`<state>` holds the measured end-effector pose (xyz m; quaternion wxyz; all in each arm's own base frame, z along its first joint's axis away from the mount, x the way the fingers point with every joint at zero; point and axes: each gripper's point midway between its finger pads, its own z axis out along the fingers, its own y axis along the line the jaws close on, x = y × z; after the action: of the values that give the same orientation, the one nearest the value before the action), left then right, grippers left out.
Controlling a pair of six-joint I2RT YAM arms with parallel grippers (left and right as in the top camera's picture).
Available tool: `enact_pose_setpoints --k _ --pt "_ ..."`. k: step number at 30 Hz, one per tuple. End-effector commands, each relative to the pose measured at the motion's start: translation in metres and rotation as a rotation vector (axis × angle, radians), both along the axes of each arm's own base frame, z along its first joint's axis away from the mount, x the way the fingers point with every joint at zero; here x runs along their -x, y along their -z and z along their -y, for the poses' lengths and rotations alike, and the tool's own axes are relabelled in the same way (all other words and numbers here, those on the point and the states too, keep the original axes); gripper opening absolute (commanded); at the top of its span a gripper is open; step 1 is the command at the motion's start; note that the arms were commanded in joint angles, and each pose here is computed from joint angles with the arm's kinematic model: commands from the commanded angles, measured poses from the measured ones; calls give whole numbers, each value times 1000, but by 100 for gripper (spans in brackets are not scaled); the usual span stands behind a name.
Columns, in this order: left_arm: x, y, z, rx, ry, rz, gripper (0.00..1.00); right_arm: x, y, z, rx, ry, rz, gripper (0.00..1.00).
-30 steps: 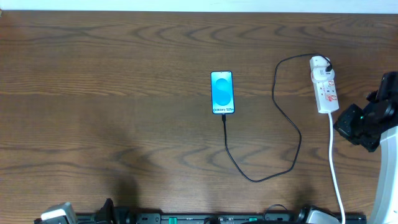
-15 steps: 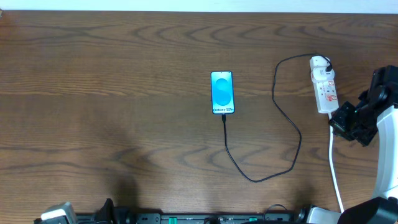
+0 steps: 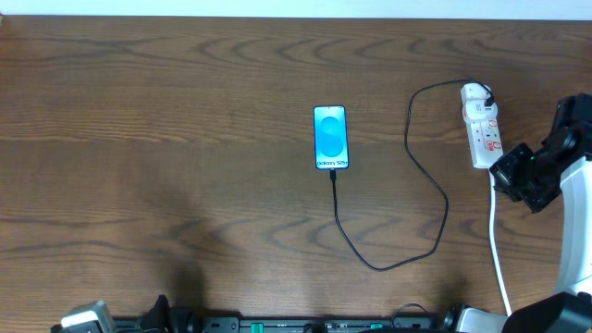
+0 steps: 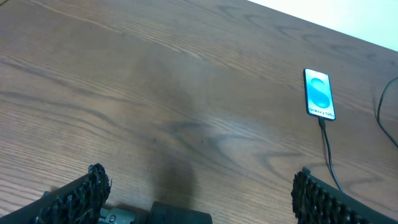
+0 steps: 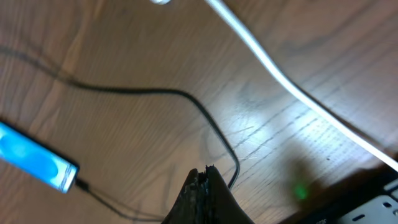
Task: Plug charger to phone and switch on socket
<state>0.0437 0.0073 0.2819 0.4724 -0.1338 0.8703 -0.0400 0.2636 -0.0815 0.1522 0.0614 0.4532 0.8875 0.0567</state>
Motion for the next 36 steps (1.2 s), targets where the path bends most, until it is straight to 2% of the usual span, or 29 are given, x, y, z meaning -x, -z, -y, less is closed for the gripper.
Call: enact_pose_setpoints --k 1,9,21,27,36 --pt "2 1 -2 -15 -9 1 95 0 0 25 93 129 -23 1" --pt "2 1 -2 -15 -9 1 95 -8 17 35 68 146 -90 1" --pt "2 1 -2 -15 -9 1 95 -58 41 53 5 223 -214 1" --pt "2 1 -2 -15 -9 1 95 -70 67 52 -32 238 -234 1" --pt "2 1 -2 -15 -9 1 95 -79 66 58 -21 242 -196 1"
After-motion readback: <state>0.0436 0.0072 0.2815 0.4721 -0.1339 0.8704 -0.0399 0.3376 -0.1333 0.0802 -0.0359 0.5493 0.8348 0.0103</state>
